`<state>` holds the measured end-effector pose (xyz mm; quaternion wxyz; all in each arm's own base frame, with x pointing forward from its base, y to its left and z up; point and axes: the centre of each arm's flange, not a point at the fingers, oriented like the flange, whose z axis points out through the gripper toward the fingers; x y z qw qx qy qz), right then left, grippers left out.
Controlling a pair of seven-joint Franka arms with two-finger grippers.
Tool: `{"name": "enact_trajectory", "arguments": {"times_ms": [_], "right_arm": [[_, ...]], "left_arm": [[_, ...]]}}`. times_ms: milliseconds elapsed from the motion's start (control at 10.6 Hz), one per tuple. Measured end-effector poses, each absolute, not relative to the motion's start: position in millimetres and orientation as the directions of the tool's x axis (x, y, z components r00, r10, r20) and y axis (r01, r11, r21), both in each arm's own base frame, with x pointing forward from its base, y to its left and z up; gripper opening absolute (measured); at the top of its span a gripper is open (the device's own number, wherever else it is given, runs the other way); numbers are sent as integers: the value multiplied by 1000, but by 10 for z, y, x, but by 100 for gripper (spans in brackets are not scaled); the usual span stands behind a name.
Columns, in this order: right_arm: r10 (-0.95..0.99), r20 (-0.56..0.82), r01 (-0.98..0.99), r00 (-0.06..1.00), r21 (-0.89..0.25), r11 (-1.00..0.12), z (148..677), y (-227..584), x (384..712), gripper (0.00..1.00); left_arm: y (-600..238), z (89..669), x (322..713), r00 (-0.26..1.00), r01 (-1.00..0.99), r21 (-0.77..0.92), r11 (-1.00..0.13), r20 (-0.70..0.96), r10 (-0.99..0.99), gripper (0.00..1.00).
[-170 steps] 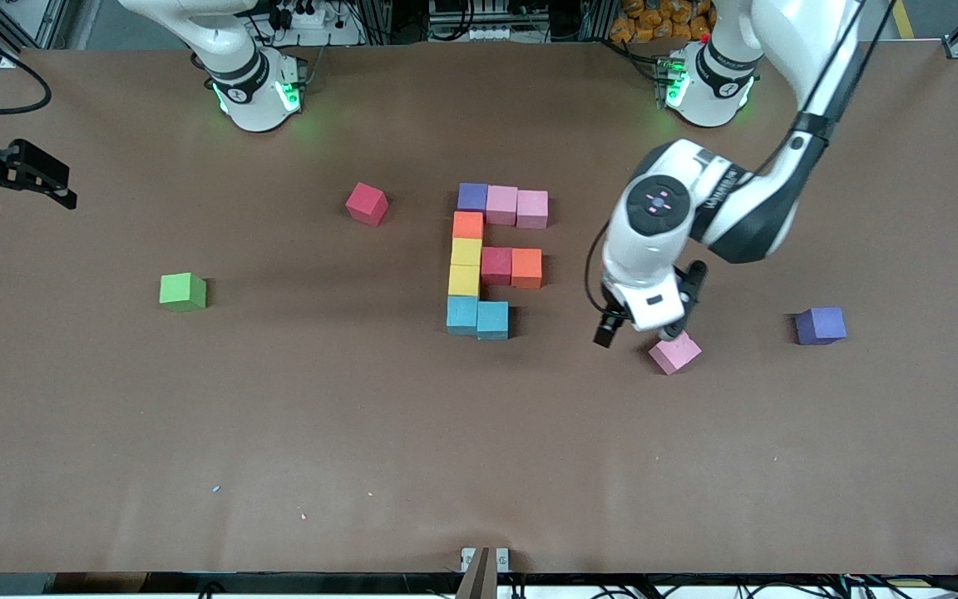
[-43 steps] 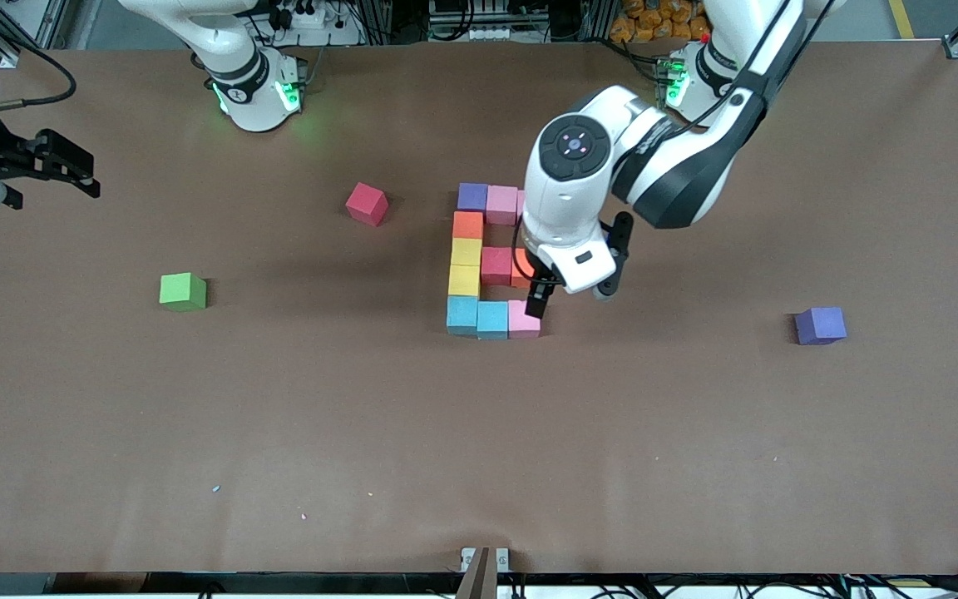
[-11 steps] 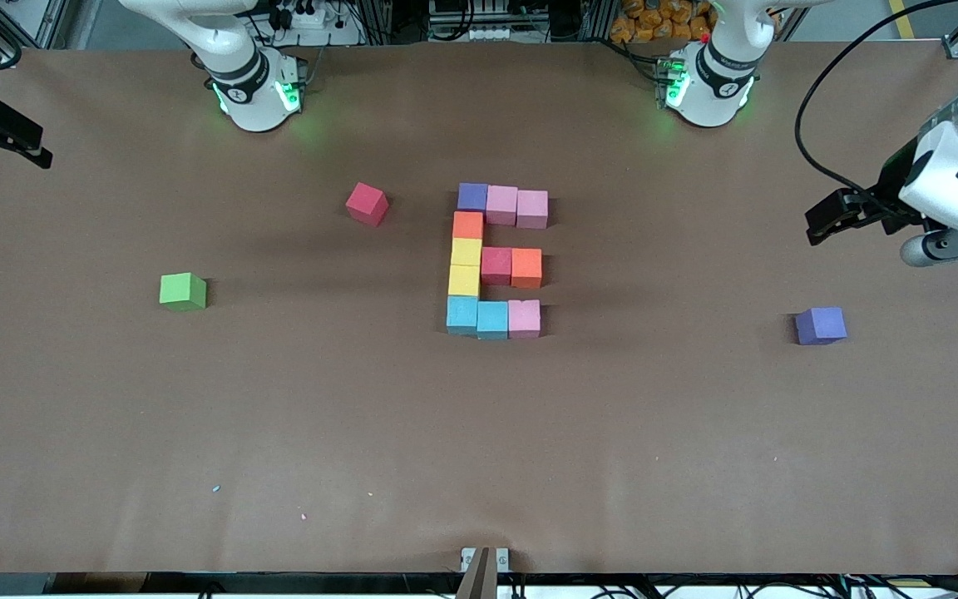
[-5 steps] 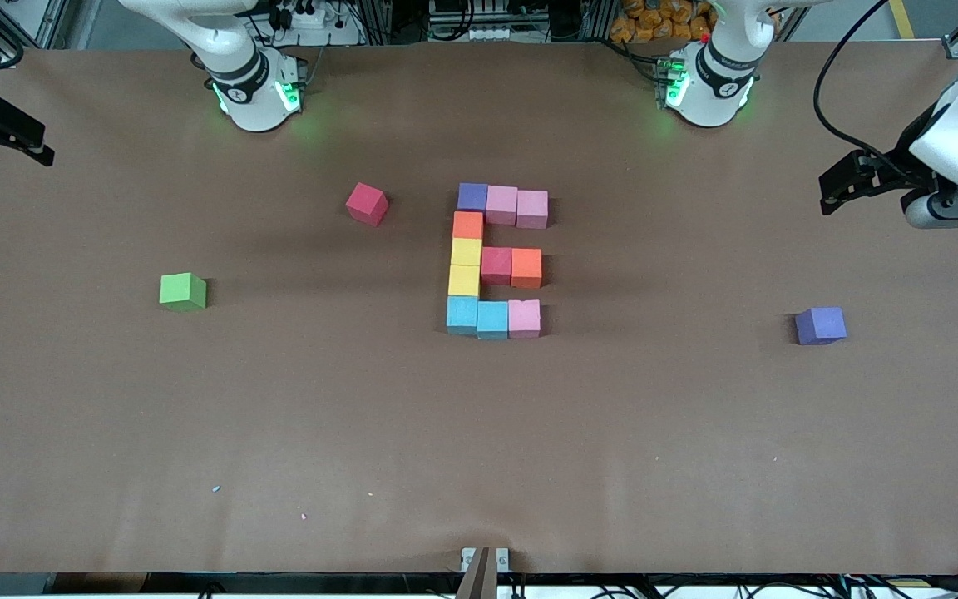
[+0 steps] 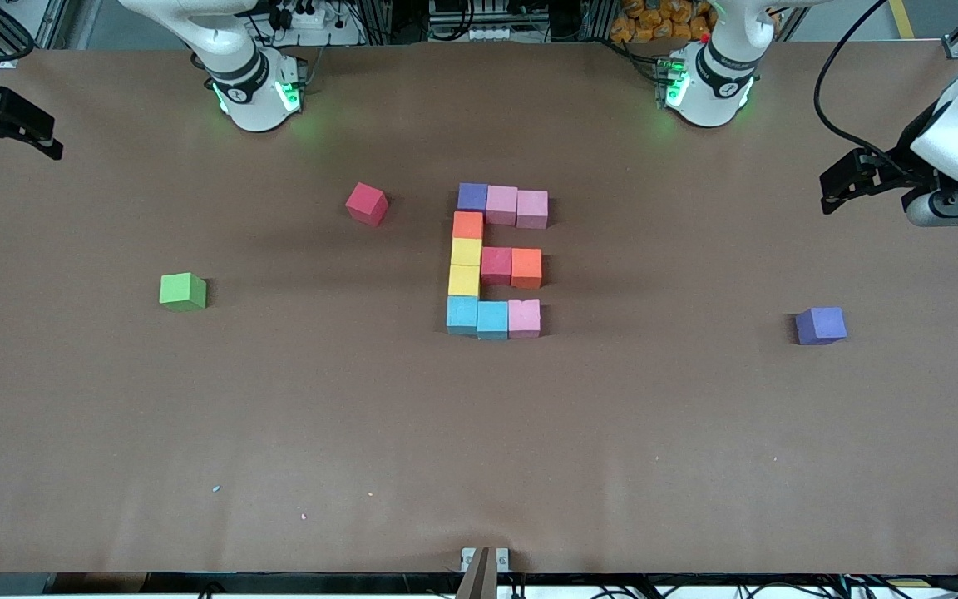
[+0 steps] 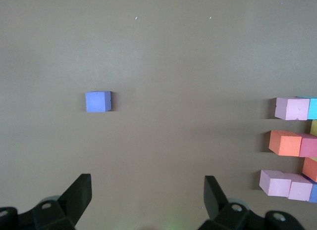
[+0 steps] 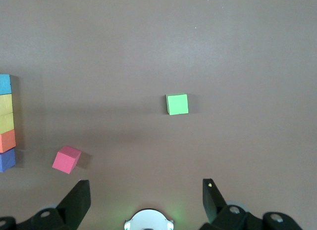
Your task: Arrange 11 blocks into digit 3
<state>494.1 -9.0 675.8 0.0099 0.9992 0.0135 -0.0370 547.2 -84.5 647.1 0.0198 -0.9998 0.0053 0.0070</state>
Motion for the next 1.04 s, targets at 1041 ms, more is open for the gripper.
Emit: {"name": "enact_trajectory", "arguments": {"times_ms": [1041], "right_arm": [[34, -74, 36, 997, 19, -999, 6759, -47, 4939, 100]], "left_arm": [[-892, 6472, 5465, 1000, -20, -38, -999, -14, -20, 100]]}}
